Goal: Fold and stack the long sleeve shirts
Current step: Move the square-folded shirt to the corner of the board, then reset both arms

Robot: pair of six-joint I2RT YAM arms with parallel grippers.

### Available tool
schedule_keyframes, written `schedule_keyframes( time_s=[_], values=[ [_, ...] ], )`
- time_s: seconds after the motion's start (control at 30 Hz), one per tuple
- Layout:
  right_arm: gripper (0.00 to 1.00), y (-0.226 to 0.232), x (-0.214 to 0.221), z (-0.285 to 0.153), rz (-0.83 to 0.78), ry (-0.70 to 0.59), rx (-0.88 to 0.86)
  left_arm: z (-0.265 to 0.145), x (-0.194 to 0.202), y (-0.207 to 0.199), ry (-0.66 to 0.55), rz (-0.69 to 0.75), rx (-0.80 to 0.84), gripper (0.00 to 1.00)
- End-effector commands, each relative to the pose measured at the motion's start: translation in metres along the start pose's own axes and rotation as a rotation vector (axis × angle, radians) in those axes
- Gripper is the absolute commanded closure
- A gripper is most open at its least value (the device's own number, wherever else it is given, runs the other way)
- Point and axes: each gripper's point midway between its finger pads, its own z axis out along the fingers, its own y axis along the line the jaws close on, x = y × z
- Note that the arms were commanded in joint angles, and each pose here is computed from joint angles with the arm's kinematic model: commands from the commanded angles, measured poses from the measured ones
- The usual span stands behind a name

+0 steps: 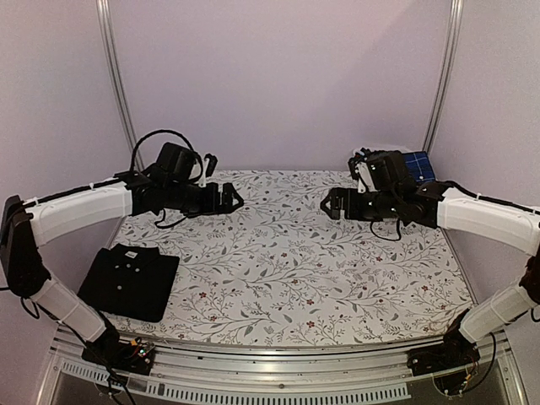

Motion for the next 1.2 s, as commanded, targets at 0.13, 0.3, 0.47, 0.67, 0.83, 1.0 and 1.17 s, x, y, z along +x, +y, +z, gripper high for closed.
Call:
schedule_keyframes(
  time_s=[0.13, 0.3, 0.47, 0.67, 0.83, 1.0, 1.17],
  values=[
    [0.01, 0.022, -0.048, -0.013, 0.076, -0.192, -0.031, -0.036, -0.043, -0.035, -0.185, 0.09, 0.11, 0.0],
    [0.01, 0.02, -0.068, -0.033, 0.076, -0.286, -0.012, -0.055, -0.057, -0.034, -0.251, 0.128, 0.08, 0.0],
    [0.01, 0.015, -0.085, -0.062, 0.097, -0.382, 0.007, -0.07, -0.073, -0.037, -0.302, 0.152, 0.059, 0.0],
    [0.01, 0.008, -0.103, -0.088, 0.109, -0.43, 0.075, -0.078, -0.088, -0.04, -0.352, 0.154, 0.058, 0.0],
    [0.01, 0.0, -0.117, -0.1, 0.118, -0.483, 0.136, -0.078, -0.1, -0.033, -0.394, 0.14, 0.024, 0.0],
    [0.01, 0.001, -0.122, -0.107, 0.145, -0.499, 0.129, -0.068, -0.104, -0.027, -0.38, 0.128, 0.008, 0.0],
    [0.01, 0.003, -0.119, -0.105, 0.092, -0.485, 0.128, -0.063, -0.102, -0.019, -0.372, 0.09, -0.012, 0.0]
  ],
)
